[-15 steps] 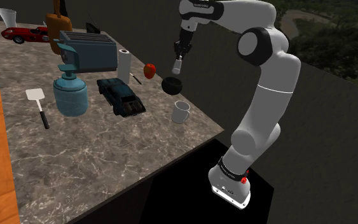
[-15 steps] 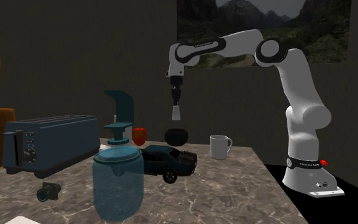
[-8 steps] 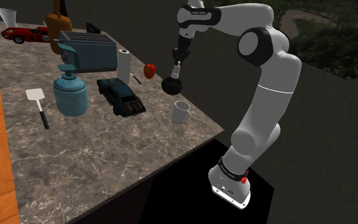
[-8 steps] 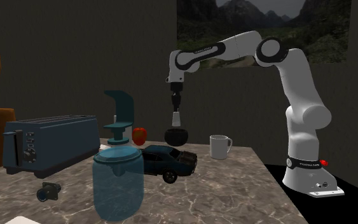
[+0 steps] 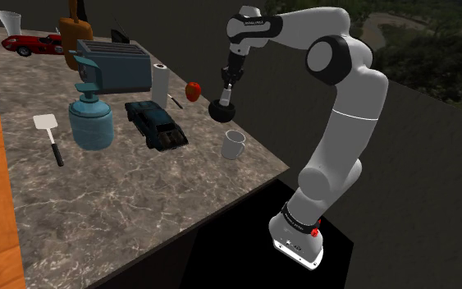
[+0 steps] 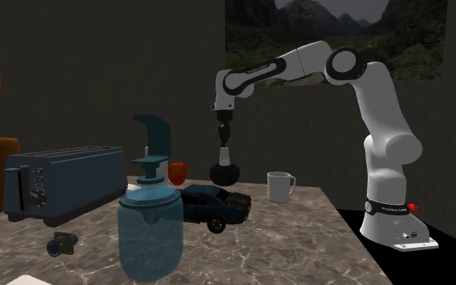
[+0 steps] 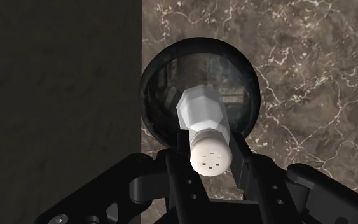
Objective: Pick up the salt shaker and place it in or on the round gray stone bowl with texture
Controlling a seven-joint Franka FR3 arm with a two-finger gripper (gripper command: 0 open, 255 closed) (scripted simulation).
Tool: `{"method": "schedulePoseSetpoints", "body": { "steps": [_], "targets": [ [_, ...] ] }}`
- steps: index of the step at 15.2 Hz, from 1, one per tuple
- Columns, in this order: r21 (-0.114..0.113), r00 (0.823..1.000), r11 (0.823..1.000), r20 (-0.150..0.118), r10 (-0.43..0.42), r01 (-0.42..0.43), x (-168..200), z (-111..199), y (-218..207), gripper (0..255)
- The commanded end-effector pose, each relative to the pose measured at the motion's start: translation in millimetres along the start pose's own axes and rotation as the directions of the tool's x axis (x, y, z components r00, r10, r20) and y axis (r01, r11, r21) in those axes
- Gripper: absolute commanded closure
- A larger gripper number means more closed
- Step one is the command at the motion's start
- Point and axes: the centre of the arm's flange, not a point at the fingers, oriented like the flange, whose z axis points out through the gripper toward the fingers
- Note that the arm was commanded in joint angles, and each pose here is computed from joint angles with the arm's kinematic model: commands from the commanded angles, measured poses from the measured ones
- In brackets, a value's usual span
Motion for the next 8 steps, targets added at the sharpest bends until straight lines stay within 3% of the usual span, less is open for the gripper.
{"method": "schedulePoseSetpoints", "body": {
  "steps": [1, 3, 4, 8],
  "targets": [
    [0.0, 1.0, 1.0, 0.0, 0.0, 0.0, -0.1, 0.1, 0.0, 255],
    [0.0, 1.0, 1.0, 0.0, 0.0, 0.0, -0.1, 0.1, 0.0, 255],
    [0.0, 1.0, 1.0, 0.0, 0.0, 0.0, -0.1, 0.1, 0.0, 0],
    [0.0, 1.0, 1.0, 0.0, 0.0, 0.0, -0.1, 0.1, 0.0, 0]
  ]
}}
